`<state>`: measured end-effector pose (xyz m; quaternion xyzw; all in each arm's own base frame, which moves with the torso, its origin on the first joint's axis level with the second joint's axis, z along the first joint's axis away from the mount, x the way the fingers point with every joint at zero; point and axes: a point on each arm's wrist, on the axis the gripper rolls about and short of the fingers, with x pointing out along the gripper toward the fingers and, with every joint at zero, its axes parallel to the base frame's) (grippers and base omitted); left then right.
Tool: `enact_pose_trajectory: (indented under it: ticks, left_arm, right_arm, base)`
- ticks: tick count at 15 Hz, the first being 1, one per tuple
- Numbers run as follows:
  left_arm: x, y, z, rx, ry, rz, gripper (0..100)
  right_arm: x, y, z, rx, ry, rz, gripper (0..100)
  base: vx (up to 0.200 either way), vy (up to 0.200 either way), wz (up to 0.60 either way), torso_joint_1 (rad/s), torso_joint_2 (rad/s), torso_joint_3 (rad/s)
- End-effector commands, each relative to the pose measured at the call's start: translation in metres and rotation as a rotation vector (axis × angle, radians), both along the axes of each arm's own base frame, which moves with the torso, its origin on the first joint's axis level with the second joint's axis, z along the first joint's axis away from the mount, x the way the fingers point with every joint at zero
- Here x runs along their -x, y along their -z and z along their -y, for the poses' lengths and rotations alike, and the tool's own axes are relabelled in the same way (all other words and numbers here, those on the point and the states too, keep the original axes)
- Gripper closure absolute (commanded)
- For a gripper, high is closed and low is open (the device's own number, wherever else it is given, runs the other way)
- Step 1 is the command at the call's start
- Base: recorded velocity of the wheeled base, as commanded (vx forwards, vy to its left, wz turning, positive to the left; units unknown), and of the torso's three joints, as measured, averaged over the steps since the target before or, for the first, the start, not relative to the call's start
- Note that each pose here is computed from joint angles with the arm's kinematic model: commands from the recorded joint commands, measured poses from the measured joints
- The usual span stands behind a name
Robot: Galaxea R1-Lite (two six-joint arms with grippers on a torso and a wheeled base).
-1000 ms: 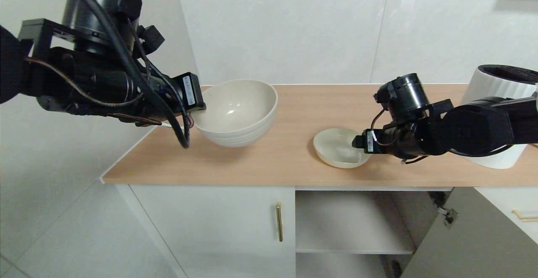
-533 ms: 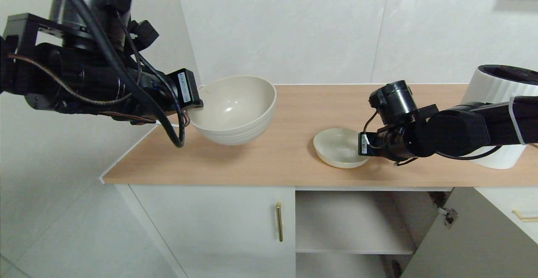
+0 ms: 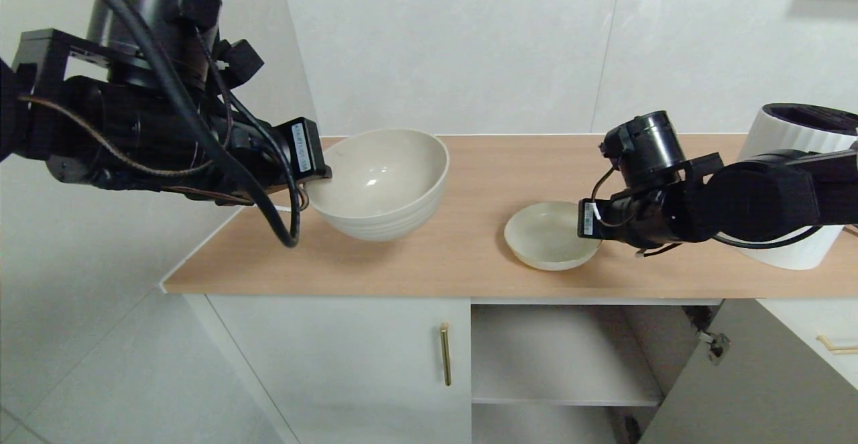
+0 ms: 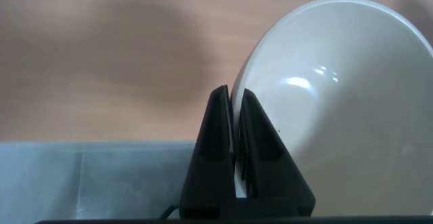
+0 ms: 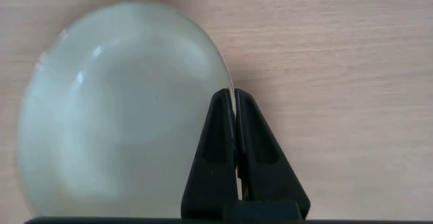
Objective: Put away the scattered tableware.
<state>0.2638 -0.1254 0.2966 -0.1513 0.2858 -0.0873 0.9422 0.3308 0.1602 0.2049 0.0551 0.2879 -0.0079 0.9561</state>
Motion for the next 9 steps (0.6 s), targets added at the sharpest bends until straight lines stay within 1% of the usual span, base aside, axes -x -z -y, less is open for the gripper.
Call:
enact_pose_trajectory:
  ticks: [1, 2, 3, 4, 6, 7, 9]
  left_arm:
    - [0.003, 0.002, 0.001, -0.004, 0.007, -0.008, 100]
    - [0.017, 0.002, 0.003, -0.005, 0.035, -0.009, 100]
    - [0.021, 0.004, 0.006, -0.009, 0.048, -0.014, 100]
    - [0.023, 0.005, 0.005, -0.011, 0.048, -0.016, 100]
    - [0.029, 0.014, 0.002, -0.025, 0.049, -0.045, 100]
    - [0.032, 0.014, 0.0, -0.026, 0.049, -0.047, 100]
    - [0.044, 0.014, -0.003, -0.024, 0.062, -0.046, 100]
  right_arm:
    - [0.015, -0.023, 0.007, -0.033, 0.001, 0.053, 100]
    - [0.041, -0.043, 0.016, -0.074, -0.043, 0.089, 100]
    - [0.057, -0.052, 0.02, -0.103, -0.085, 0.102, 100]
    - [0.065, -0.056, 0.023, -0.111, -0.096, 0.107, 100]
    - [0.083, -0.056, 0.026, -0.111, -0.119, 0.1, 100]
    - [0.086, -0.054, 0.025, -0.105, -0.126, 0.087, 100]
    - [0.101, -0.045, 0.018, -0.087, -0.165, 0.013, 100]
  base:
    - [0.0, 0.0, 0.0, 0.0, 0.0, 0.0]
    - [0.0, 0.0, 0.0, 0.0, 0.0, 0.0]
    - [0.0, 0.0, 0.0, 0.0, 0.0, 0.0]
    - [0.0, 0.0, 0.0, 0.0, 0.0, 0.0]
    - [0.0, 0.0, 0.0, 0.0, 0.0, 0.0]
    - [0.0, 0.0, 0.0, 0.0, 0.0, 0.0]
    - [0.0, 0.0, 0.0, 0.0, 0.0, 0.0]
